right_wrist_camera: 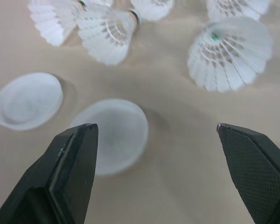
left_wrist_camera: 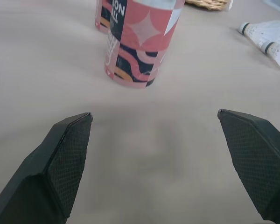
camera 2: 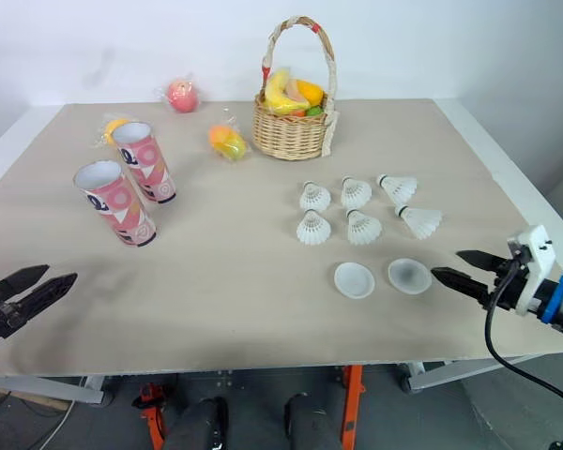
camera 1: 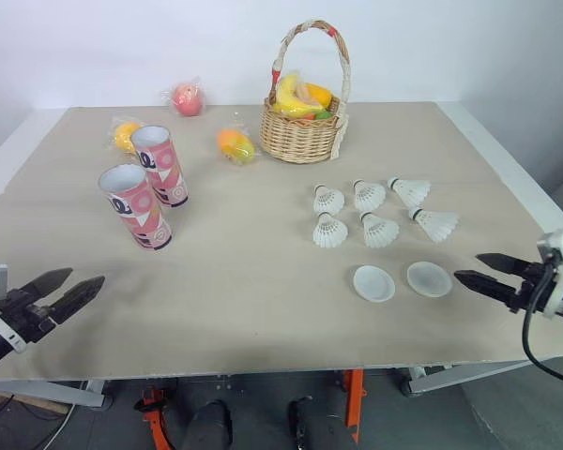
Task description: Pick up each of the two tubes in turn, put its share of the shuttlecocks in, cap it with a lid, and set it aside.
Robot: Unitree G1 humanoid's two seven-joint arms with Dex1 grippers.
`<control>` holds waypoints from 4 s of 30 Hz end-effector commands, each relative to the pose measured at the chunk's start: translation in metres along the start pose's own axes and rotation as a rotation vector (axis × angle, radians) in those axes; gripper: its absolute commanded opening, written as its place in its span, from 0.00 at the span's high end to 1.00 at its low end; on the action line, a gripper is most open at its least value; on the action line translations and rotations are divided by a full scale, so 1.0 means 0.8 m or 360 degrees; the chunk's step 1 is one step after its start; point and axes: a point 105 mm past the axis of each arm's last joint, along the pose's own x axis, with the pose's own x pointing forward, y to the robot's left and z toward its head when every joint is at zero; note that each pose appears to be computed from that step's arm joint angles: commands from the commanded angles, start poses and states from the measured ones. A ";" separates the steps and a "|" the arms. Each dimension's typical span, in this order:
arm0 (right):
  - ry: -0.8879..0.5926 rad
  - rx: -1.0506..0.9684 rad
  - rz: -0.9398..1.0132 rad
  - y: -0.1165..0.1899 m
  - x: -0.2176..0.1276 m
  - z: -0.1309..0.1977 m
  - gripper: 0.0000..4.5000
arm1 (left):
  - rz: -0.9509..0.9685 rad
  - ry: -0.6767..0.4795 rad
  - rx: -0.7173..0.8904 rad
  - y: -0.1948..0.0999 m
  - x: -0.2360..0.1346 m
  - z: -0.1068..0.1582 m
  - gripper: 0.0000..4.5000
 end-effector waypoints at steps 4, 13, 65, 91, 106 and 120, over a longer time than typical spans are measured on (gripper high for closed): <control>-0.0277 -0.0154 0.0469 0.078 0.054 0.076 0.03 | 0.0080 -0.0296 0.0029 0.006 -0.008 0.025 0.00; -0.0484 -0.0143 0.0857 0.210 0.148 0.128 0.03 | 0.0146 -0.0404 0.0317 0.005 0.021 0.024 0.00; -0.0629 -0.0312 0.0765 0.273 0.140 0.148 0.00 | -0.0333 -0.0229 0.0594 0.004 0.210 0.031 0.40; -0.0188 0.0160 -0.0283 0.210 0.234 0.076 0.00 | -0.1347 0.1067 0.1306 -0.082 0.127 0.003 0.40; -0.0135 0.0061 -0.0398 0.199 0.275 0.078 0.11 | -0.1402 0.1018 0.1324 -0.093 0.126 0.000 0.40; -0.0203 -0.0307 -0.0352 0.208 0.242 0.095 0.98 | -0.1413 0.0988 0.1305 -0.099 0.124 -0.008 0.40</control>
